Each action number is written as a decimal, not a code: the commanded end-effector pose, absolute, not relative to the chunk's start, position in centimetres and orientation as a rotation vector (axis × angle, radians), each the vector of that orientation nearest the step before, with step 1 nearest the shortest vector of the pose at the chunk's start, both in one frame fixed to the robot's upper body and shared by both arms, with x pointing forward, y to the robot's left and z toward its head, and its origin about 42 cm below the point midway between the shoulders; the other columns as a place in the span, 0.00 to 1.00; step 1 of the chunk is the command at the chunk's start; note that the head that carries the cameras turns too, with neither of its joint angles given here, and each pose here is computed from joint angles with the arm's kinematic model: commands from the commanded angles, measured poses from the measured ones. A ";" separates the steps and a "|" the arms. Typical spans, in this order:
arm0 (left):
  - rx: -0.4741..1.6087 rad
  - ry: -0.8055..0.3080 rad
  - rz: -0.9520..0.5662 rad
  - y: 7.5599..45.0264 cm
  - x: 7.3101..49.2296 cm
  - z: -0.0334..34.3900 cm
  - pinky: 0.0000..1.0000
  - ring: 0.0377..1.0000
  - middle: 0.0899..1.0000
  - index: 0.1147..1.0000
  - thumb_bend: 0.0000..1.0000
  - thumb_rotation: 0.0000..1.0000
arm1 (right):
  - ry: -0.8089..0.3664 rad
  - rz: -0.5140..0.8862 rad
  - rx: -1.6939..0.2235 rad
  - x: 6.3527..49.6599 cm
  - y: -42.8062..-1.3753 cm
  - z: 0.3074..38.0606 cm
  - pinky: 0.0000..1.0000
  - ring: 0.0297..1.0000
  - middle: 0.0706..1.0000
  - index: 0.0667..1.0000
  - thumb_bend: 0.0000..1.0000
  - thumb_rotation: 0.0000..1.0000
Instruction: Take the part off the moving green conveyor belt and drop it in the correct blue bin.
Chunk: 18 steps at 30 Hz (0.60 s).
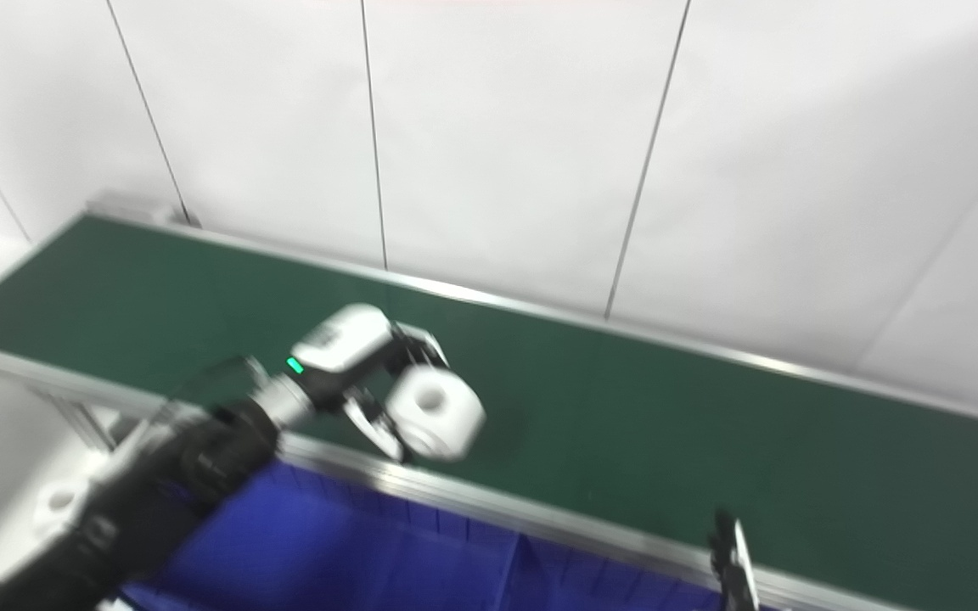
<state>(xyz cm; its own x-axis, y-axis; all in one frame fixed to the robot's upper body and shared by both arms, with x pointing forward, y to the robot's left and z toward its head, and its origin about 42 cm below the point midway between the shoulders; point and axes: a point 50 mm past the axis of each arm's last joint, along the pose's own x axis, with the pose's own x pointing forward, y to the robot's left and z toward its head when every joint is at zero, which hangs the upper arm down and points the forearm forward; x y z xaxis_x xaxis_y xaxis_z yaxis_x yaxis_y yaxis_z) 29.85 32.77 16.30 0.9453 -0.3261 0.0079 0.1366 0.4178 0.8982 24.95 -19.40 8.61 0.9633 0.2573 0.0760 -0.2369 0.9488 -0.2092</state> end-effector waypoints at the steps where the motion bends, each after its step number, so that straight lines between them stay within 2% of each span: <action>1: 1.127 -0.109 -0.278 35.7 28.3 17.1 0.47 0.49 0.47 0.39 0.52 0.00 | -0.150 0.254 -0.200 26.1 -19.4 10.4 0.97 0.98 1.00 1.00 0.82 1.00; 7: 1.135 0.002 -0.201 38.9 24.5 16.3 0.45 0.48 0.47 0.40 0.52 0.00 | -0.135 0.266 -0.210 27.5 -20.5 10.8 0.99 0.99 1.00 1.00 0.89 1.00; 13: 1.095 0.147 -0.128 40.0 21.8 15.6 0.39 0.44 0.44 0.42 0.52 0.00 | -0.127 0.277 -0.205 28.6 -21.2 10.6 1.00 1.00 1.00 1.00 0.88 1.00; 15: 1.085 0.164 -0.115 40.3 21.2 15.1 0.45 0.49 0.47 0.40 0.52 0.00 | -0.128 0.279 -0.208 28.7 -21.2 10.6 1.00 1.00 1.00 1.00 0.87 1.00; 18: 1.106 0.180 -0.110 40.9 20.5 14.5 0.45 0.50 0.48 0.40 0.52 0.00 | -0.132 0.277 -0.210 28.9 -20.9 10.5 0.99 1.00 1.00 1.00 0.86 1.00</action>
<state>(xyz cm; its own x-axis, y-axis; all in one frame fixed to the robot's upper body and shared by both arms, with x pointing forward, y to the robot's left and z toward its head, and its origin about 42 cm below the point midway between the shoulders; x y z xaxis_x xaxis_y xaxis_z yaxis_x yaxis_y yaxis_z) 20.48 40.11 13.71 0.9703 -0.0175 -0.2411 0.2206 0.4720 0.8536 27.97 -21.28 9.10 0.9604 0.2758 0.0393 -0.2608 0.9398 -0.2206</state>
